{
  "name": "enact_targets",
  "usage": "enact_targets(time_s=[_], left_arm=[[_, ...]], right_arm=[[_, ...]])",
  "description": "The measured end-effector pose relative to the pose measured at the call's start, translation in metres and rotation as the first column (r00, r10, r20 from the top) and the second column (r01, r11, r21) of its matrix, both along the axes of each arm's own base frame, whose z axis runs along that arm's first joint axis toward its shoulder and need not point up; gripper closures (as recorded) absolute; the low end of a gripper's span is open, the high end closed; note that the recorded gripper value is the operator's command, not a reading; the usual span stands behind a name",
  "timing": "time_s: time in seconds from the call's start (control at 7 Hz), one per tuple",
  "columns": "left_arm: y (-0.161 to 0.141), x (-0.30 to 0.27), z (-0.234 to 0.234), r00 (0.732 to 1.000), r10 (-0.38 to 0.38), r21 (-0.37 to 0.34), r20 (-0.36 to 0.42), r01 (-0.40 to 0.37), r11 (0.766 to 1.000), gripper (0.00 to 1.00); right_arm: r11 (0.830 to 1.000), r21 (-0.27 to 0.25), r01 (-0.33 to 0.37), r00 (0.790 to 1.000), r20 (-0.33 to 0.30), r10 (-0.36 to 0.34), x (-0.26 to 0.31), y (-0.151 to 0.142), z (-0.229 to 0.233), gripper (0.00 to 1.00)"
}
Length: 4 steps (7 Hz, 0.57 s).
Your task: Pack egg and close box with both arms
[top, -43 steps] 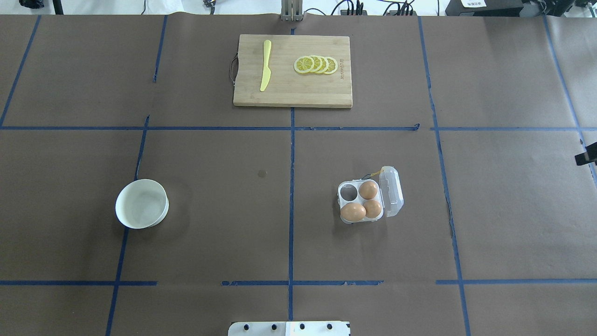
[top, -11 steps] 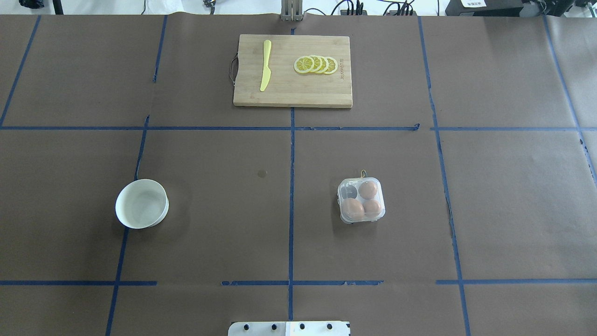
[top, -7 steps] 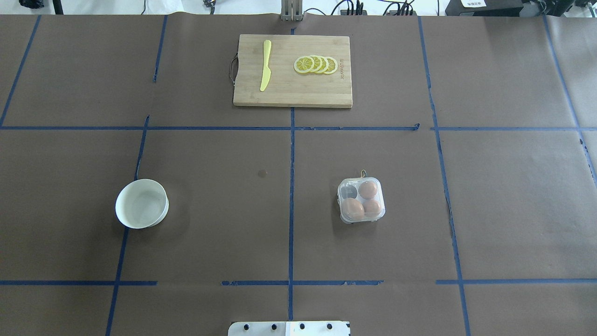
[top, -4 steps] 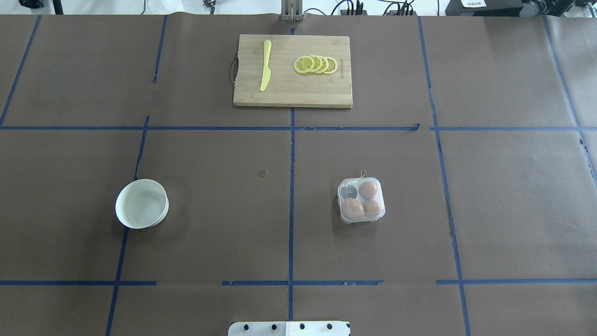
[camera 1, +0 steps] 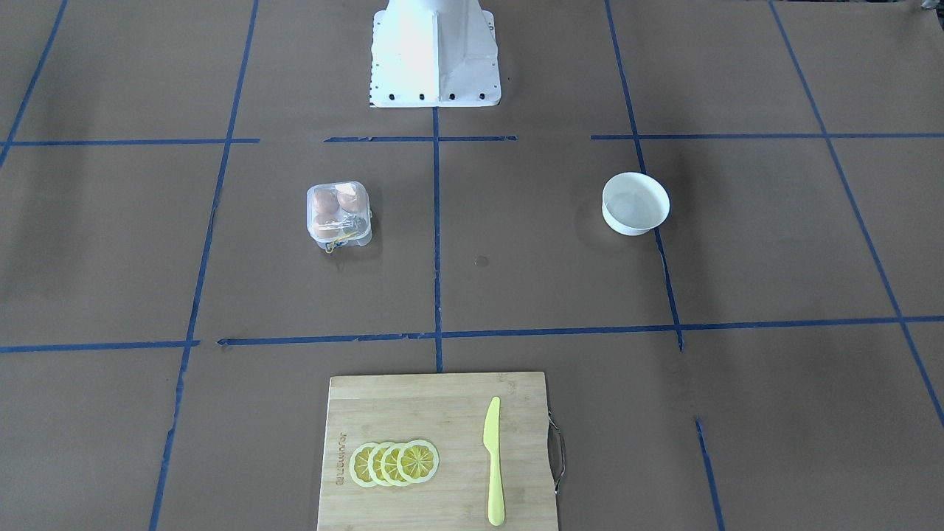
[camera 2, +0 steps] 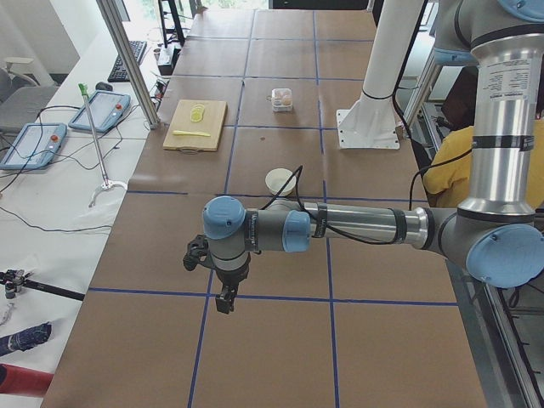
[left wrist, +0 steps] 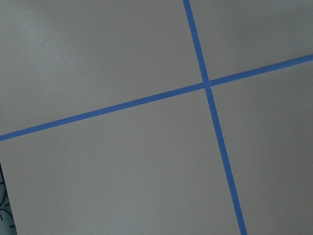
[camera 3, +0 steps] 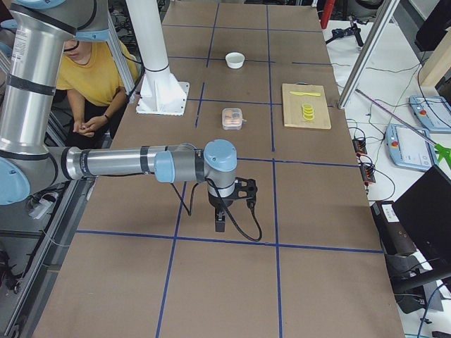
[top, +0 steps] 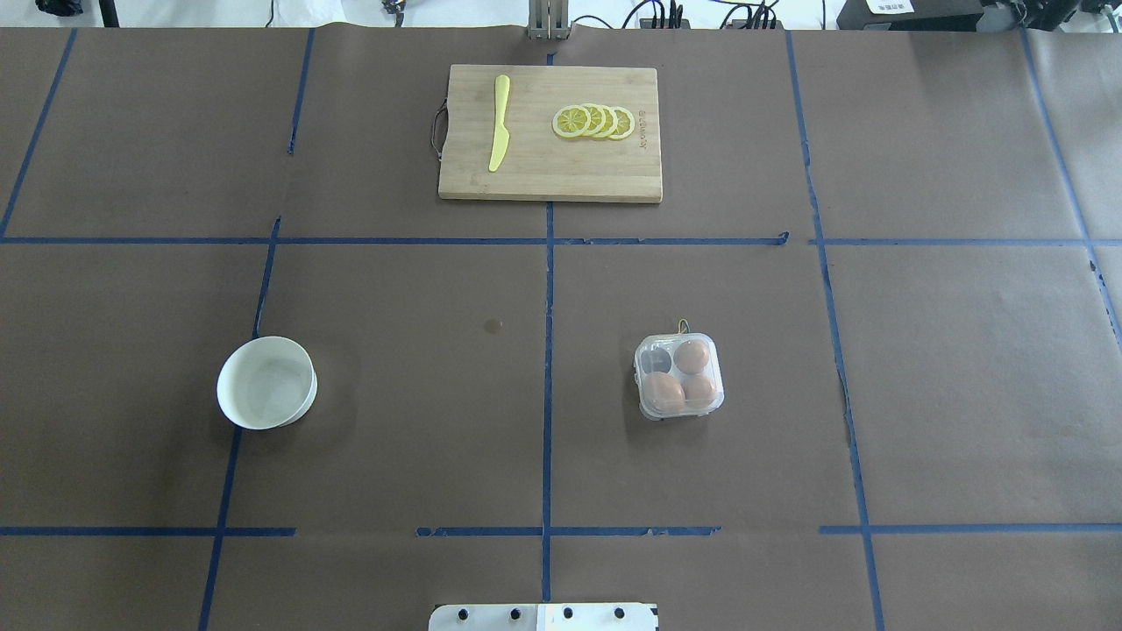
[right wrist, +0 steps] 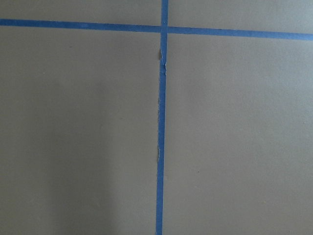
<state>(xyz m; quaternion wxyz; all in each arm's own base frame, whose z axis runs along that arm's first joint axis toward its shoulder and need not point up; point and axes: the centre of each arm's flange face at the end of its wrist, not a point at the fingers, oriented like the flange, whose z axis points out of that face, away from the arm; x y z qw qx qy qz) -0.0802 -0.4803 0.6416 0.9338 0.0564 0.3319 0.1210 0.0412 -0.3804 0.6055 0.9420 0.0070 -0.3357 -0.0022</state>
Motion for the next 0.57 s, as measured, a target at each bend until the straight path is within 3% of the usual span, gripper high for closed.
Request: enact_targets(time_s=[0.57], left_arm=[[-0.0005, 0.0021, -0.0020, 1.000, 0.002, 0.002, -0.017, -0.002, 1.000, 0.00]], right_arm=[[1.000, 0.001, 0.001, 1.000, 0.000, -0.001, 0.0000, 0.0001, 0.0001, 0.00]])
